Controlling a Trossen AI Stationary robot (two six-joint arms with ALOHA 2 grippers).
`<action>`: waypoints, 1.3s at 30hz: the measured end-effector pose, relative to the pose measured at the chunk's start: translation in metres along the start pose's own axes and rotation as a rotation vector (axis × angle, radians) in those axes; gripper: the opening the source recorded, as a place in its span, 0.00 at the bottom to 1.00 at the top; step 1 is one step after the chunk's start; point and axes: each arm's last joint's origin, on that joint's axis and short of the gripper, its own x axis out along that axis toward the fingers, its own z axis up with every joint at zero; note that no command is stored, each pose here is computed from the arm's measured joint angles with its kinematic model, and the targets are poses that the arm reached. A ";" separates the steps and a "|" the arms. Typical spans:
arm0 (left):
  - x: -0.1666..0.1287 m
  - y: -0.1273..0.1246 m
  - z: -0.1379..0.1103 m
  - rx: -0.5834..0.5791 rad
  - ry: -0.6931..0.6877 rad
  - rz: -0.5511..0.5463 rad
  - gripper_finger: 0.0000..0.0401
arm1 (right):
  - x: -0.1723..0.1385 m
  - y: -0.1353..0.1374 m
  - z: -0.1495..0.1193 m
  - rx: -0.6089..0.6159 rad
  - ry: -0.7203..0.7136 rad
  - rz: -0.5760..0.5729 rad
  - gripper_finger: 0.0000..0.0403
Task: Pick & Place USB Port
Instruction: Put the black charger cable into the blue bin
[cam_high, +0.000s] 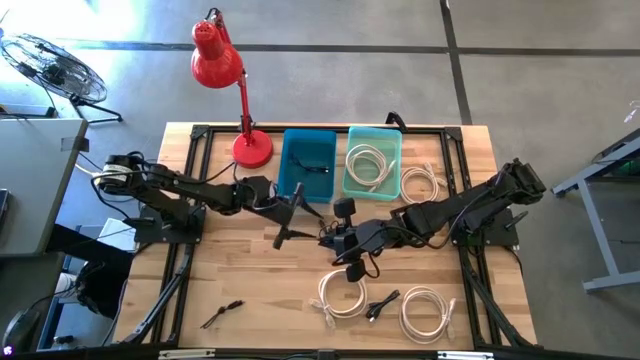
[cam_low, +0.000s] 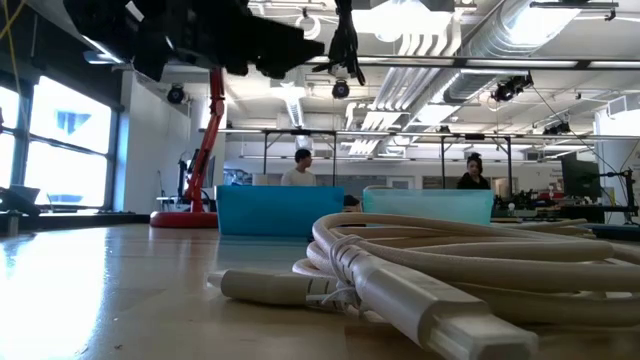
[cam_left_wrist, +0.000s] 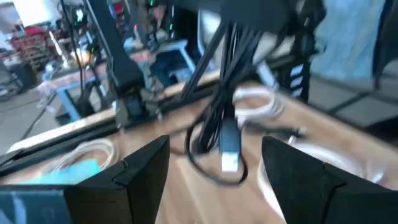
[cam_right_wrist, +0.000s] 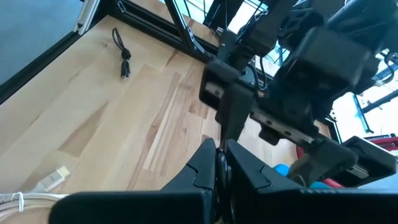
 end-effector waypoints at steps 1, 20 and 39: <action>0.000 0.000 0.002 -0.009 -0.021 -0.006 0.63 | 0.000 0.000 0.000 0.000 -0.001 0.001 0.02; 0.014 0.000 0.024 0.032 -0.117 -0.009 0.63 | 0.005 -0.018 -0.002 0.030 -0.011 -0.040 0.02; 0.014 0.004 0.022 0.204 -0.063 0.125 0.63 | 0.010 -0.037 -0.006 0.008 -0.023 -0.050 0.02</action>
